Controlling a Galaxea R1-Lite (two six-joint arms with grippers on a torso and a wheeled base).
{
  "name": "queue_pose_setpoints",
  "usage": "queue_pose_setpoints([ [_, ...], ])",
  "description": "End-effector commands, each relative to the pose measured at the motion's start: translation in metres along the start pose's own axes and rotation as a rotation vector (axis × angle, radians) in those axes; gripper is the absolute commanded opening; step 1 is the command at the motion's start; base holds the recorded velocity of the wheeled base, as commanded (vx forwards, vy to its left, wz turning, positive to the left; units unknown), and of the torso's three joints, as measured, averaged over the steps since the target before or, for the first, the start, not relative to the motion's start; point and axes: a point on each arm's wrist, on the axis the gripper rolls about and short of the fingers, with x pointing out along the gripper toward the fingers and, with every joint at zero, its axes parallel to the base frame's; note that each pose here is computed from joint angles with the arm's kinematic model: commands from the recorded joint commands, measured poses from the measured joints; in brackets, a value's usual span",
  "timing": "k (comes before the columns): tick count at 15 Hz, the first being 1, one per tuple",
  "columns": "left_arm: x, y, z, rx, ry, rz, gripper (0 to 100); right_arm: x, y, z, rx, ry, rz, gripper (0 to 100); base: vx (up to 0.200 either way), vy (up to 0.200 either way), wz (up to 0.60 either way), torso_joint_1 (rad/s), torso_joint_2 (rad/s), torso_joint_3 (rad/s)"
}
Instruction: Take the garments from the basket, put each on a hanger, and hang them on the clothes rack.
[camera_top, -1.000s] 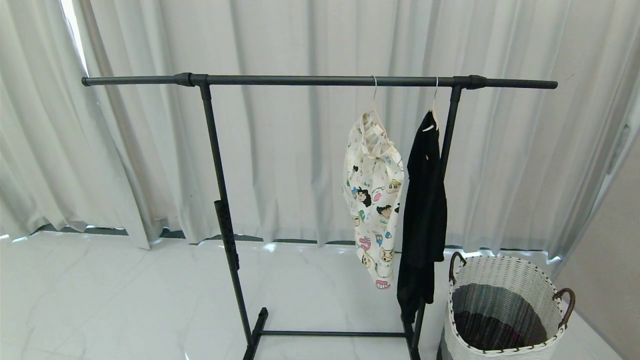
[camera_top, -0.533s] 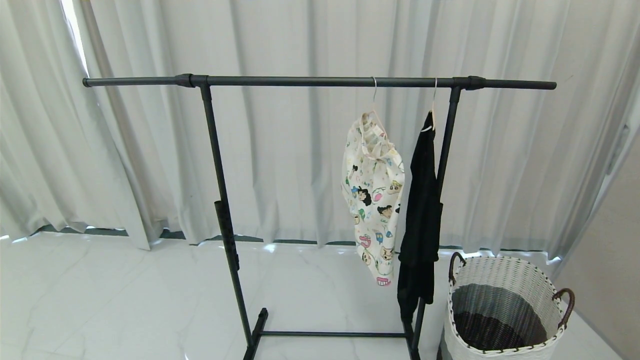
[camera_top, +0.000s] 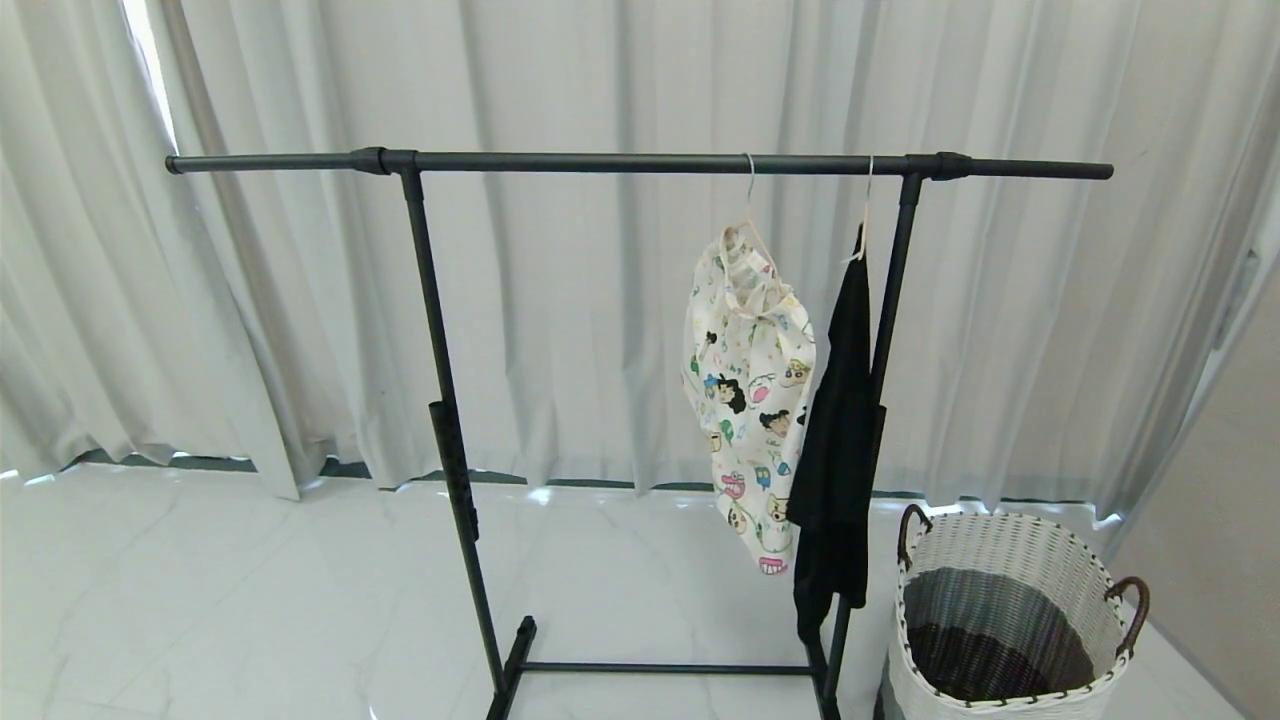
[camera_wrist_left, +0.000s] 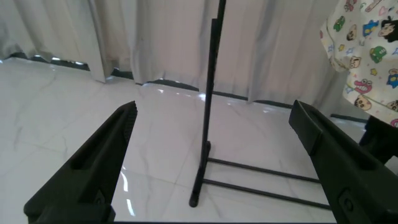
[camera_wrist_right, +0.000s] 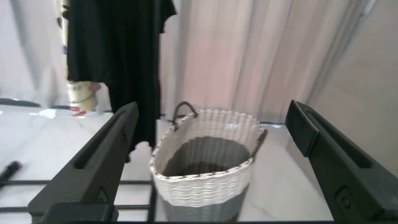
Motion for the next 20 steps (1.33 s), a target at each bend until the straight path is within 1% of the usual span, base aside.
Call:
queue_pose_setpoints([
  [1, 0.0002, 0.0002, 0.0006, -0.016, 0.002, -0.002, 100, 0.0011, -0.0026, -0.0007, 0.035, 0.007, 0.053, 100, 0.0, 0.0, 0.0, 0.0, 0.0, 0.0],
  [2, 0.0002, 0.0002, 0.0006, -0.019, 0.002, -0.002, 100, 0.0008, -0.0032, -0.0008, 0.05, 0.008, 0.006, 100, 0.0, 0.0, 0.0, 0.0, 0.0, 0.0],
  [4, 0.0001, 0.0004, 0.0006, -0.002, 0.0, -0.019, 100, 0.0007, -0.0032, -0.0013, 0.067, 0.013, -0.003, 100, 0.0, 0.0, 0.0, 0.0, 0.0, 0.0],
  [5, -0.0007, 0.001, 0.0003, 0.037, -0.013, -0.06, 100, 0.0007, -0.0027, -0.002, 0.064, 0.023, -0.029, 100, 0.0, 0.0, 0.0, 0.0, 0.0, 0.0],
  [6, -0.0017, 0.0021, -0.0002, 0.051, -0.029, -0.12, 100, 0.0014, -0.0017, -0.0023, 0.059, 0.046, -0.073, 100, 0.0, 0.0, 0.0, 0.0, 0.0, 0.0],
  [7, -0.0017, 0.0025, -0.0003, 0.054, -0.031, -0.137, 100, 0.0019, -0.0013, -0.0021, 0.055, 0.052, -0.074, 100, 0.0, 0.0, 0.0, 0.0, 0.0, 0.0],
  [8, -0.0034, 0.0024, -0.0008, 0.049, -0.052, -0.12, 100, -0.0004, -0.0016, -0.0026, 0.057, 0.025, -0.076, 100, 0.0, 0.0, 0.0, 0.0, 0.0, 0.0],
  [9, -0.0065, 0.0026, -0.0021, 0.04, -0.094, -0.104, 100, -0.0016, -0.0012, -0.0028, 0.056, 0.015, -0.118, 100, 0.0, 0.0, 0.0, 0.0, 0.0, 0.0],
  [10, -0.0064, 0.0026, -0.0019, 0.022, -0.093, -0.098, 100, -0.0018, -0.0007, -0.0027, 0.059, 0.017, -0.146, 100, 0.0, 0.0, 0.0, 0.0, 0.0, 0.0],
  [11, -0.0064, 0.0026, -0.0019, 0.016, -0.093, -0.1, 100, -0.0017, -0.0007, -0.0022, 0.062, 0.011, -0.125, 100, 0.0, 0.0, 0.0, 0.0, 0.0, 0.0],
  [13, -0.0064, 0.0025, -0.0021, 0.027, -0.092, -0.101, 100, -0.0015, 0.0015, -0.0025, 0.064, 0.009, -0.028, 100, 0.0, 0.0, 0.0, 0.0, 0.0, 0.0],
  [14, -0.0064, 0.0025, -0.0021, 0.023, -0.092, -0.102, 100, -0.0016, 0.0031, -0.0023, 0.059, 0.004, 0.044, 100, 0.0, 0.0, 0.0, 0.0, 0.0, 0.0],
  [15, -0.0064, 0.0025, -0.0021, 0.02, -0.092, -0.102, 100, -0.0016, 0.0037, -0.0024, 0.064, 0.004, 0.072, 100, 0.0, 0.0, 0.0, 0.0, 0.0, 0.0],
  [16, -0.0065, 0.0025, -0.0021, 0.016, -0.093, -0.102, 100, -0.0018, 0.005, -0.0059, 0.078, 0.037, 0.116, 100, 0.0, 0.0, 0.0, 0.0, 0.0, 0.0],
  [17, -0.0065, 0.0026, -0.0021, 0.013, -0.093, -0.1, 100, -0.0022, 0.0052, -0.0085, 0.088, 0.068, 0.121, 100, 0.0, 0.0, 0.0, 0.0, 0.0, 0.0],
  [18, -0.0065, 0.0026, -0.0019, 0.005, -0.094, -0.099, 100, -0.0021, 0.0052, -0.0084, 0.122, 0.069, 0.12, 100, 0.0, 0.0, 0.0, 0.0, 0.0, 0.0],
  [20, -0.0065, 0.0026, -0.0021, -0.001, -0.092, -0.098, 100, -0.0022, 0.0051, -0.0085, 0.148, 0.072, 0.116, 100, 0.0, 0.0, 0.0, 0.0, 0.0, 0.0],
])
